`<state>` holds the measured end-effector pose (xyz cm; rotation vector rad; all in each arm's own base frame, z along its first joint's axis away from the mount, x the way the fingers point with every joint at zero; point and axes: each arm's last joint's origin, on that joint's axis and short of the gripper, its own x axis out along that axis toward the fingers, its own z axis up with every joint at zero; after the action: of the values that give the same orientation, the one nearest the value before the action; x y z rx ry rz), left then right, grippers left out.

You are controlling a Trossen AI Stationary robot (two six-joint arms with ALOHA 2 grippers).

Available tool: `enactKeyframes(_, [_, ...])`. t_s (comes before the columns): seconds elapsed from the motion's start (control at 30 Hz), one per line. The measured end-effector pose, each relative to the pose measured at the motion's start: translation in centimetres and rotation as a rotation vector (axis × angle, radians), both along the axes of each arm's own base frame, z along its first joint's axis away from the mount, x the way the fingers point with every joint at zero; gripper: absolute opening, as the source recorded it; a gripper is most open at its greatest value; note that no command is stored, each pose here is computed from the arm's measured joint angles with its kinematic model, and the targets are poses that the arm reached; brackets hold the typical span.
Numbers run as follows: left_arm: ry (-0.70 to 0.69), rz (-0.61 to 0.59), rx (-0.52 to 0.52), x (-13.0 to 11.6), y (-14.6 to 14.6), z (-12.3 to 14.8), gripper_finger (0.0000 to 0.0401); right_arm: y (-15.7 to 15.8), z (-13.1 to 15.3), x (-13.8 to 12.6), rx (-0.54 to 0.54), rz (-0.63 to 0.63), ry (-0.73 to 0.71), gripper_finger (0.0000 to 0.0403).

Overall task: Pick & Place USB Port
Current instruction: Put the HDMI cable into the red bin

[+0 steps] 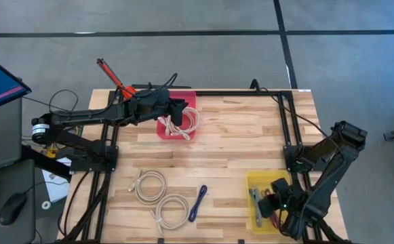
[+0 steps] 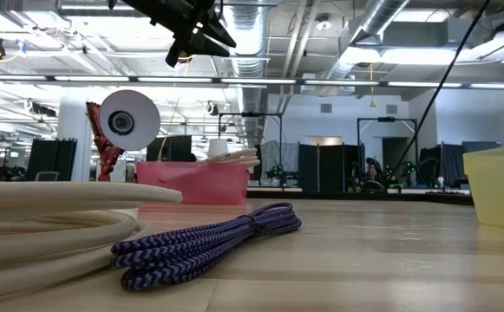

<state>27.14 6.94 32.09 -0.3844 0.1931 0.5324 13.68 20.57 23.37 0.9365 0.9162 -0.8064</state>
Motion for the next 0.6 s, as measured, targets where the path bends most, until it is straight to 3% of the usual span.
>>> enactKeyframes(0.27, [0.0, 0.0, 0.0, 0.0, 0.0, 0.0, 0.0113, -1.8, 2.1, -0.7, -0.046, 0.036, -0.087, 0.0064])
enactKeyframes(0.6, [-0.001, 0.0, 0.0, 0.0, 0.0, 0.0, 0.0113, -5.5, 4.6, -0.4, -0.224, 0.111, -0.194, 0.0064])
